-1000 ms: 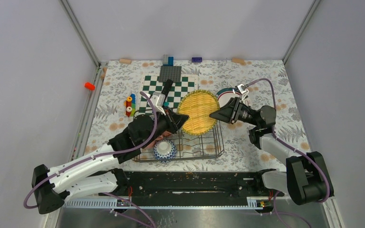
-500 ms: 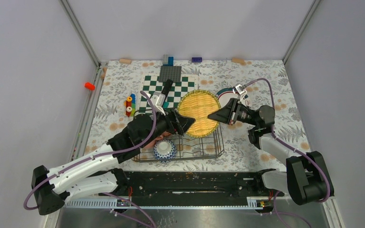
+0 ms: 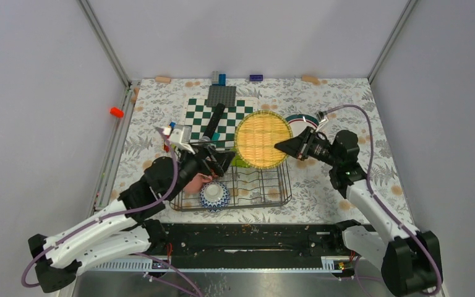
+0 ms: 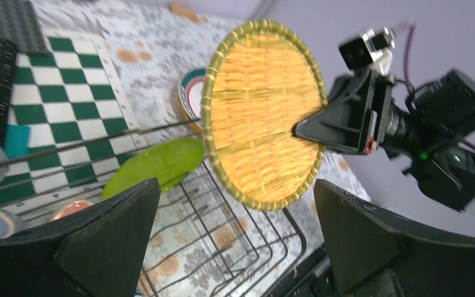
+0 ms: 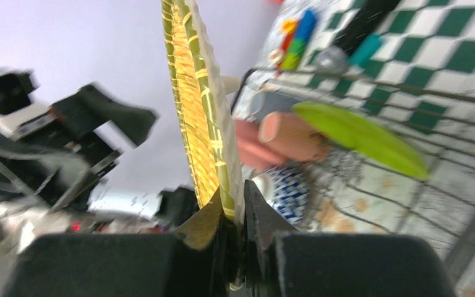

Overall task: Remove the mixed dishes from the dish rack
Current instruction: Pick up the plate from the dish rack, then place the plate at the center of the board.

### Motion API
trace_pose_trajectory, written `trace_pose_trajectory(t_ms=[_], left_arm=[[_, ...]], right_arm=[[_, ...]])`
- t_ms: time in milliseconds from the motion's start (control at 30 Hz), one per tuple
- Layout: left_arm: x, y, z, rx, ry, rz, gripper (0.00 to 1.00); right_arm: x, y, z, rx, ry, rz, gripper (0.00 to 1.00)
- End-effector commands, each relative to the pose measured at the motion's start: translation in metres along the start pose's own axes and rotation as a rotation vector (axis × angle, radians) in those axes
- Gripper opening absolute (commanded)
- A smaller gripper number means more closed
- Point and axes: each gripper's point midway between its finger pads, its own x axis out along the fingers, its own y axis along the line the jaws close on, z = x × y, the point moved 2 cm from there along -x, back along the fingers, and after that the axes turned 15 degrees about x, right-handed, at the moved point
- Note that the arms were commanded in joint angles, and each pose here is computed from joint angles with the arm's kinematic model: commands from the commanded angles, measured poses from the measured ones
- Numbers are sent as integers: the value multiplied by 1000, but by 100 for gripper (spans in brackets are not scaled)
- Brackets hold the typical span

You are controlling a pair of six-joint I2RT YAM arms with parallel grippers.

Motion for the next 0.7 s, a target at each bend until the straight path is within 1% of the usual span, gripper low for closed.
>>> trace_pose_trajectory(t_ms=[0,133,233,333,500,567,667], left_arm=[[-16,31,11,15,-94,143,99],[-26,50,6,6,-126,233,99],[-30,60,-1,16,-120,275,99],[-35,67,-5,22,-113,302,99],[-38,68,-11,40,-102,293,99],[-38,65,-13,59,-95,266,99],[-38,57,-11,73,-101,210,99]], right_arm=[[-22,-15,34,-135,-264,-270,0],[-35,-20,52,-124,-398,-371,0],[-36,-27,61,-84,-447,-420,0],[-35,-29,76,-59,-511,-424,0],[-40,-30,105,5,-617,-452,0],[-43,-33,114,32,-655,-458,0],[-53,-46,127,78,-746,-467,0]])
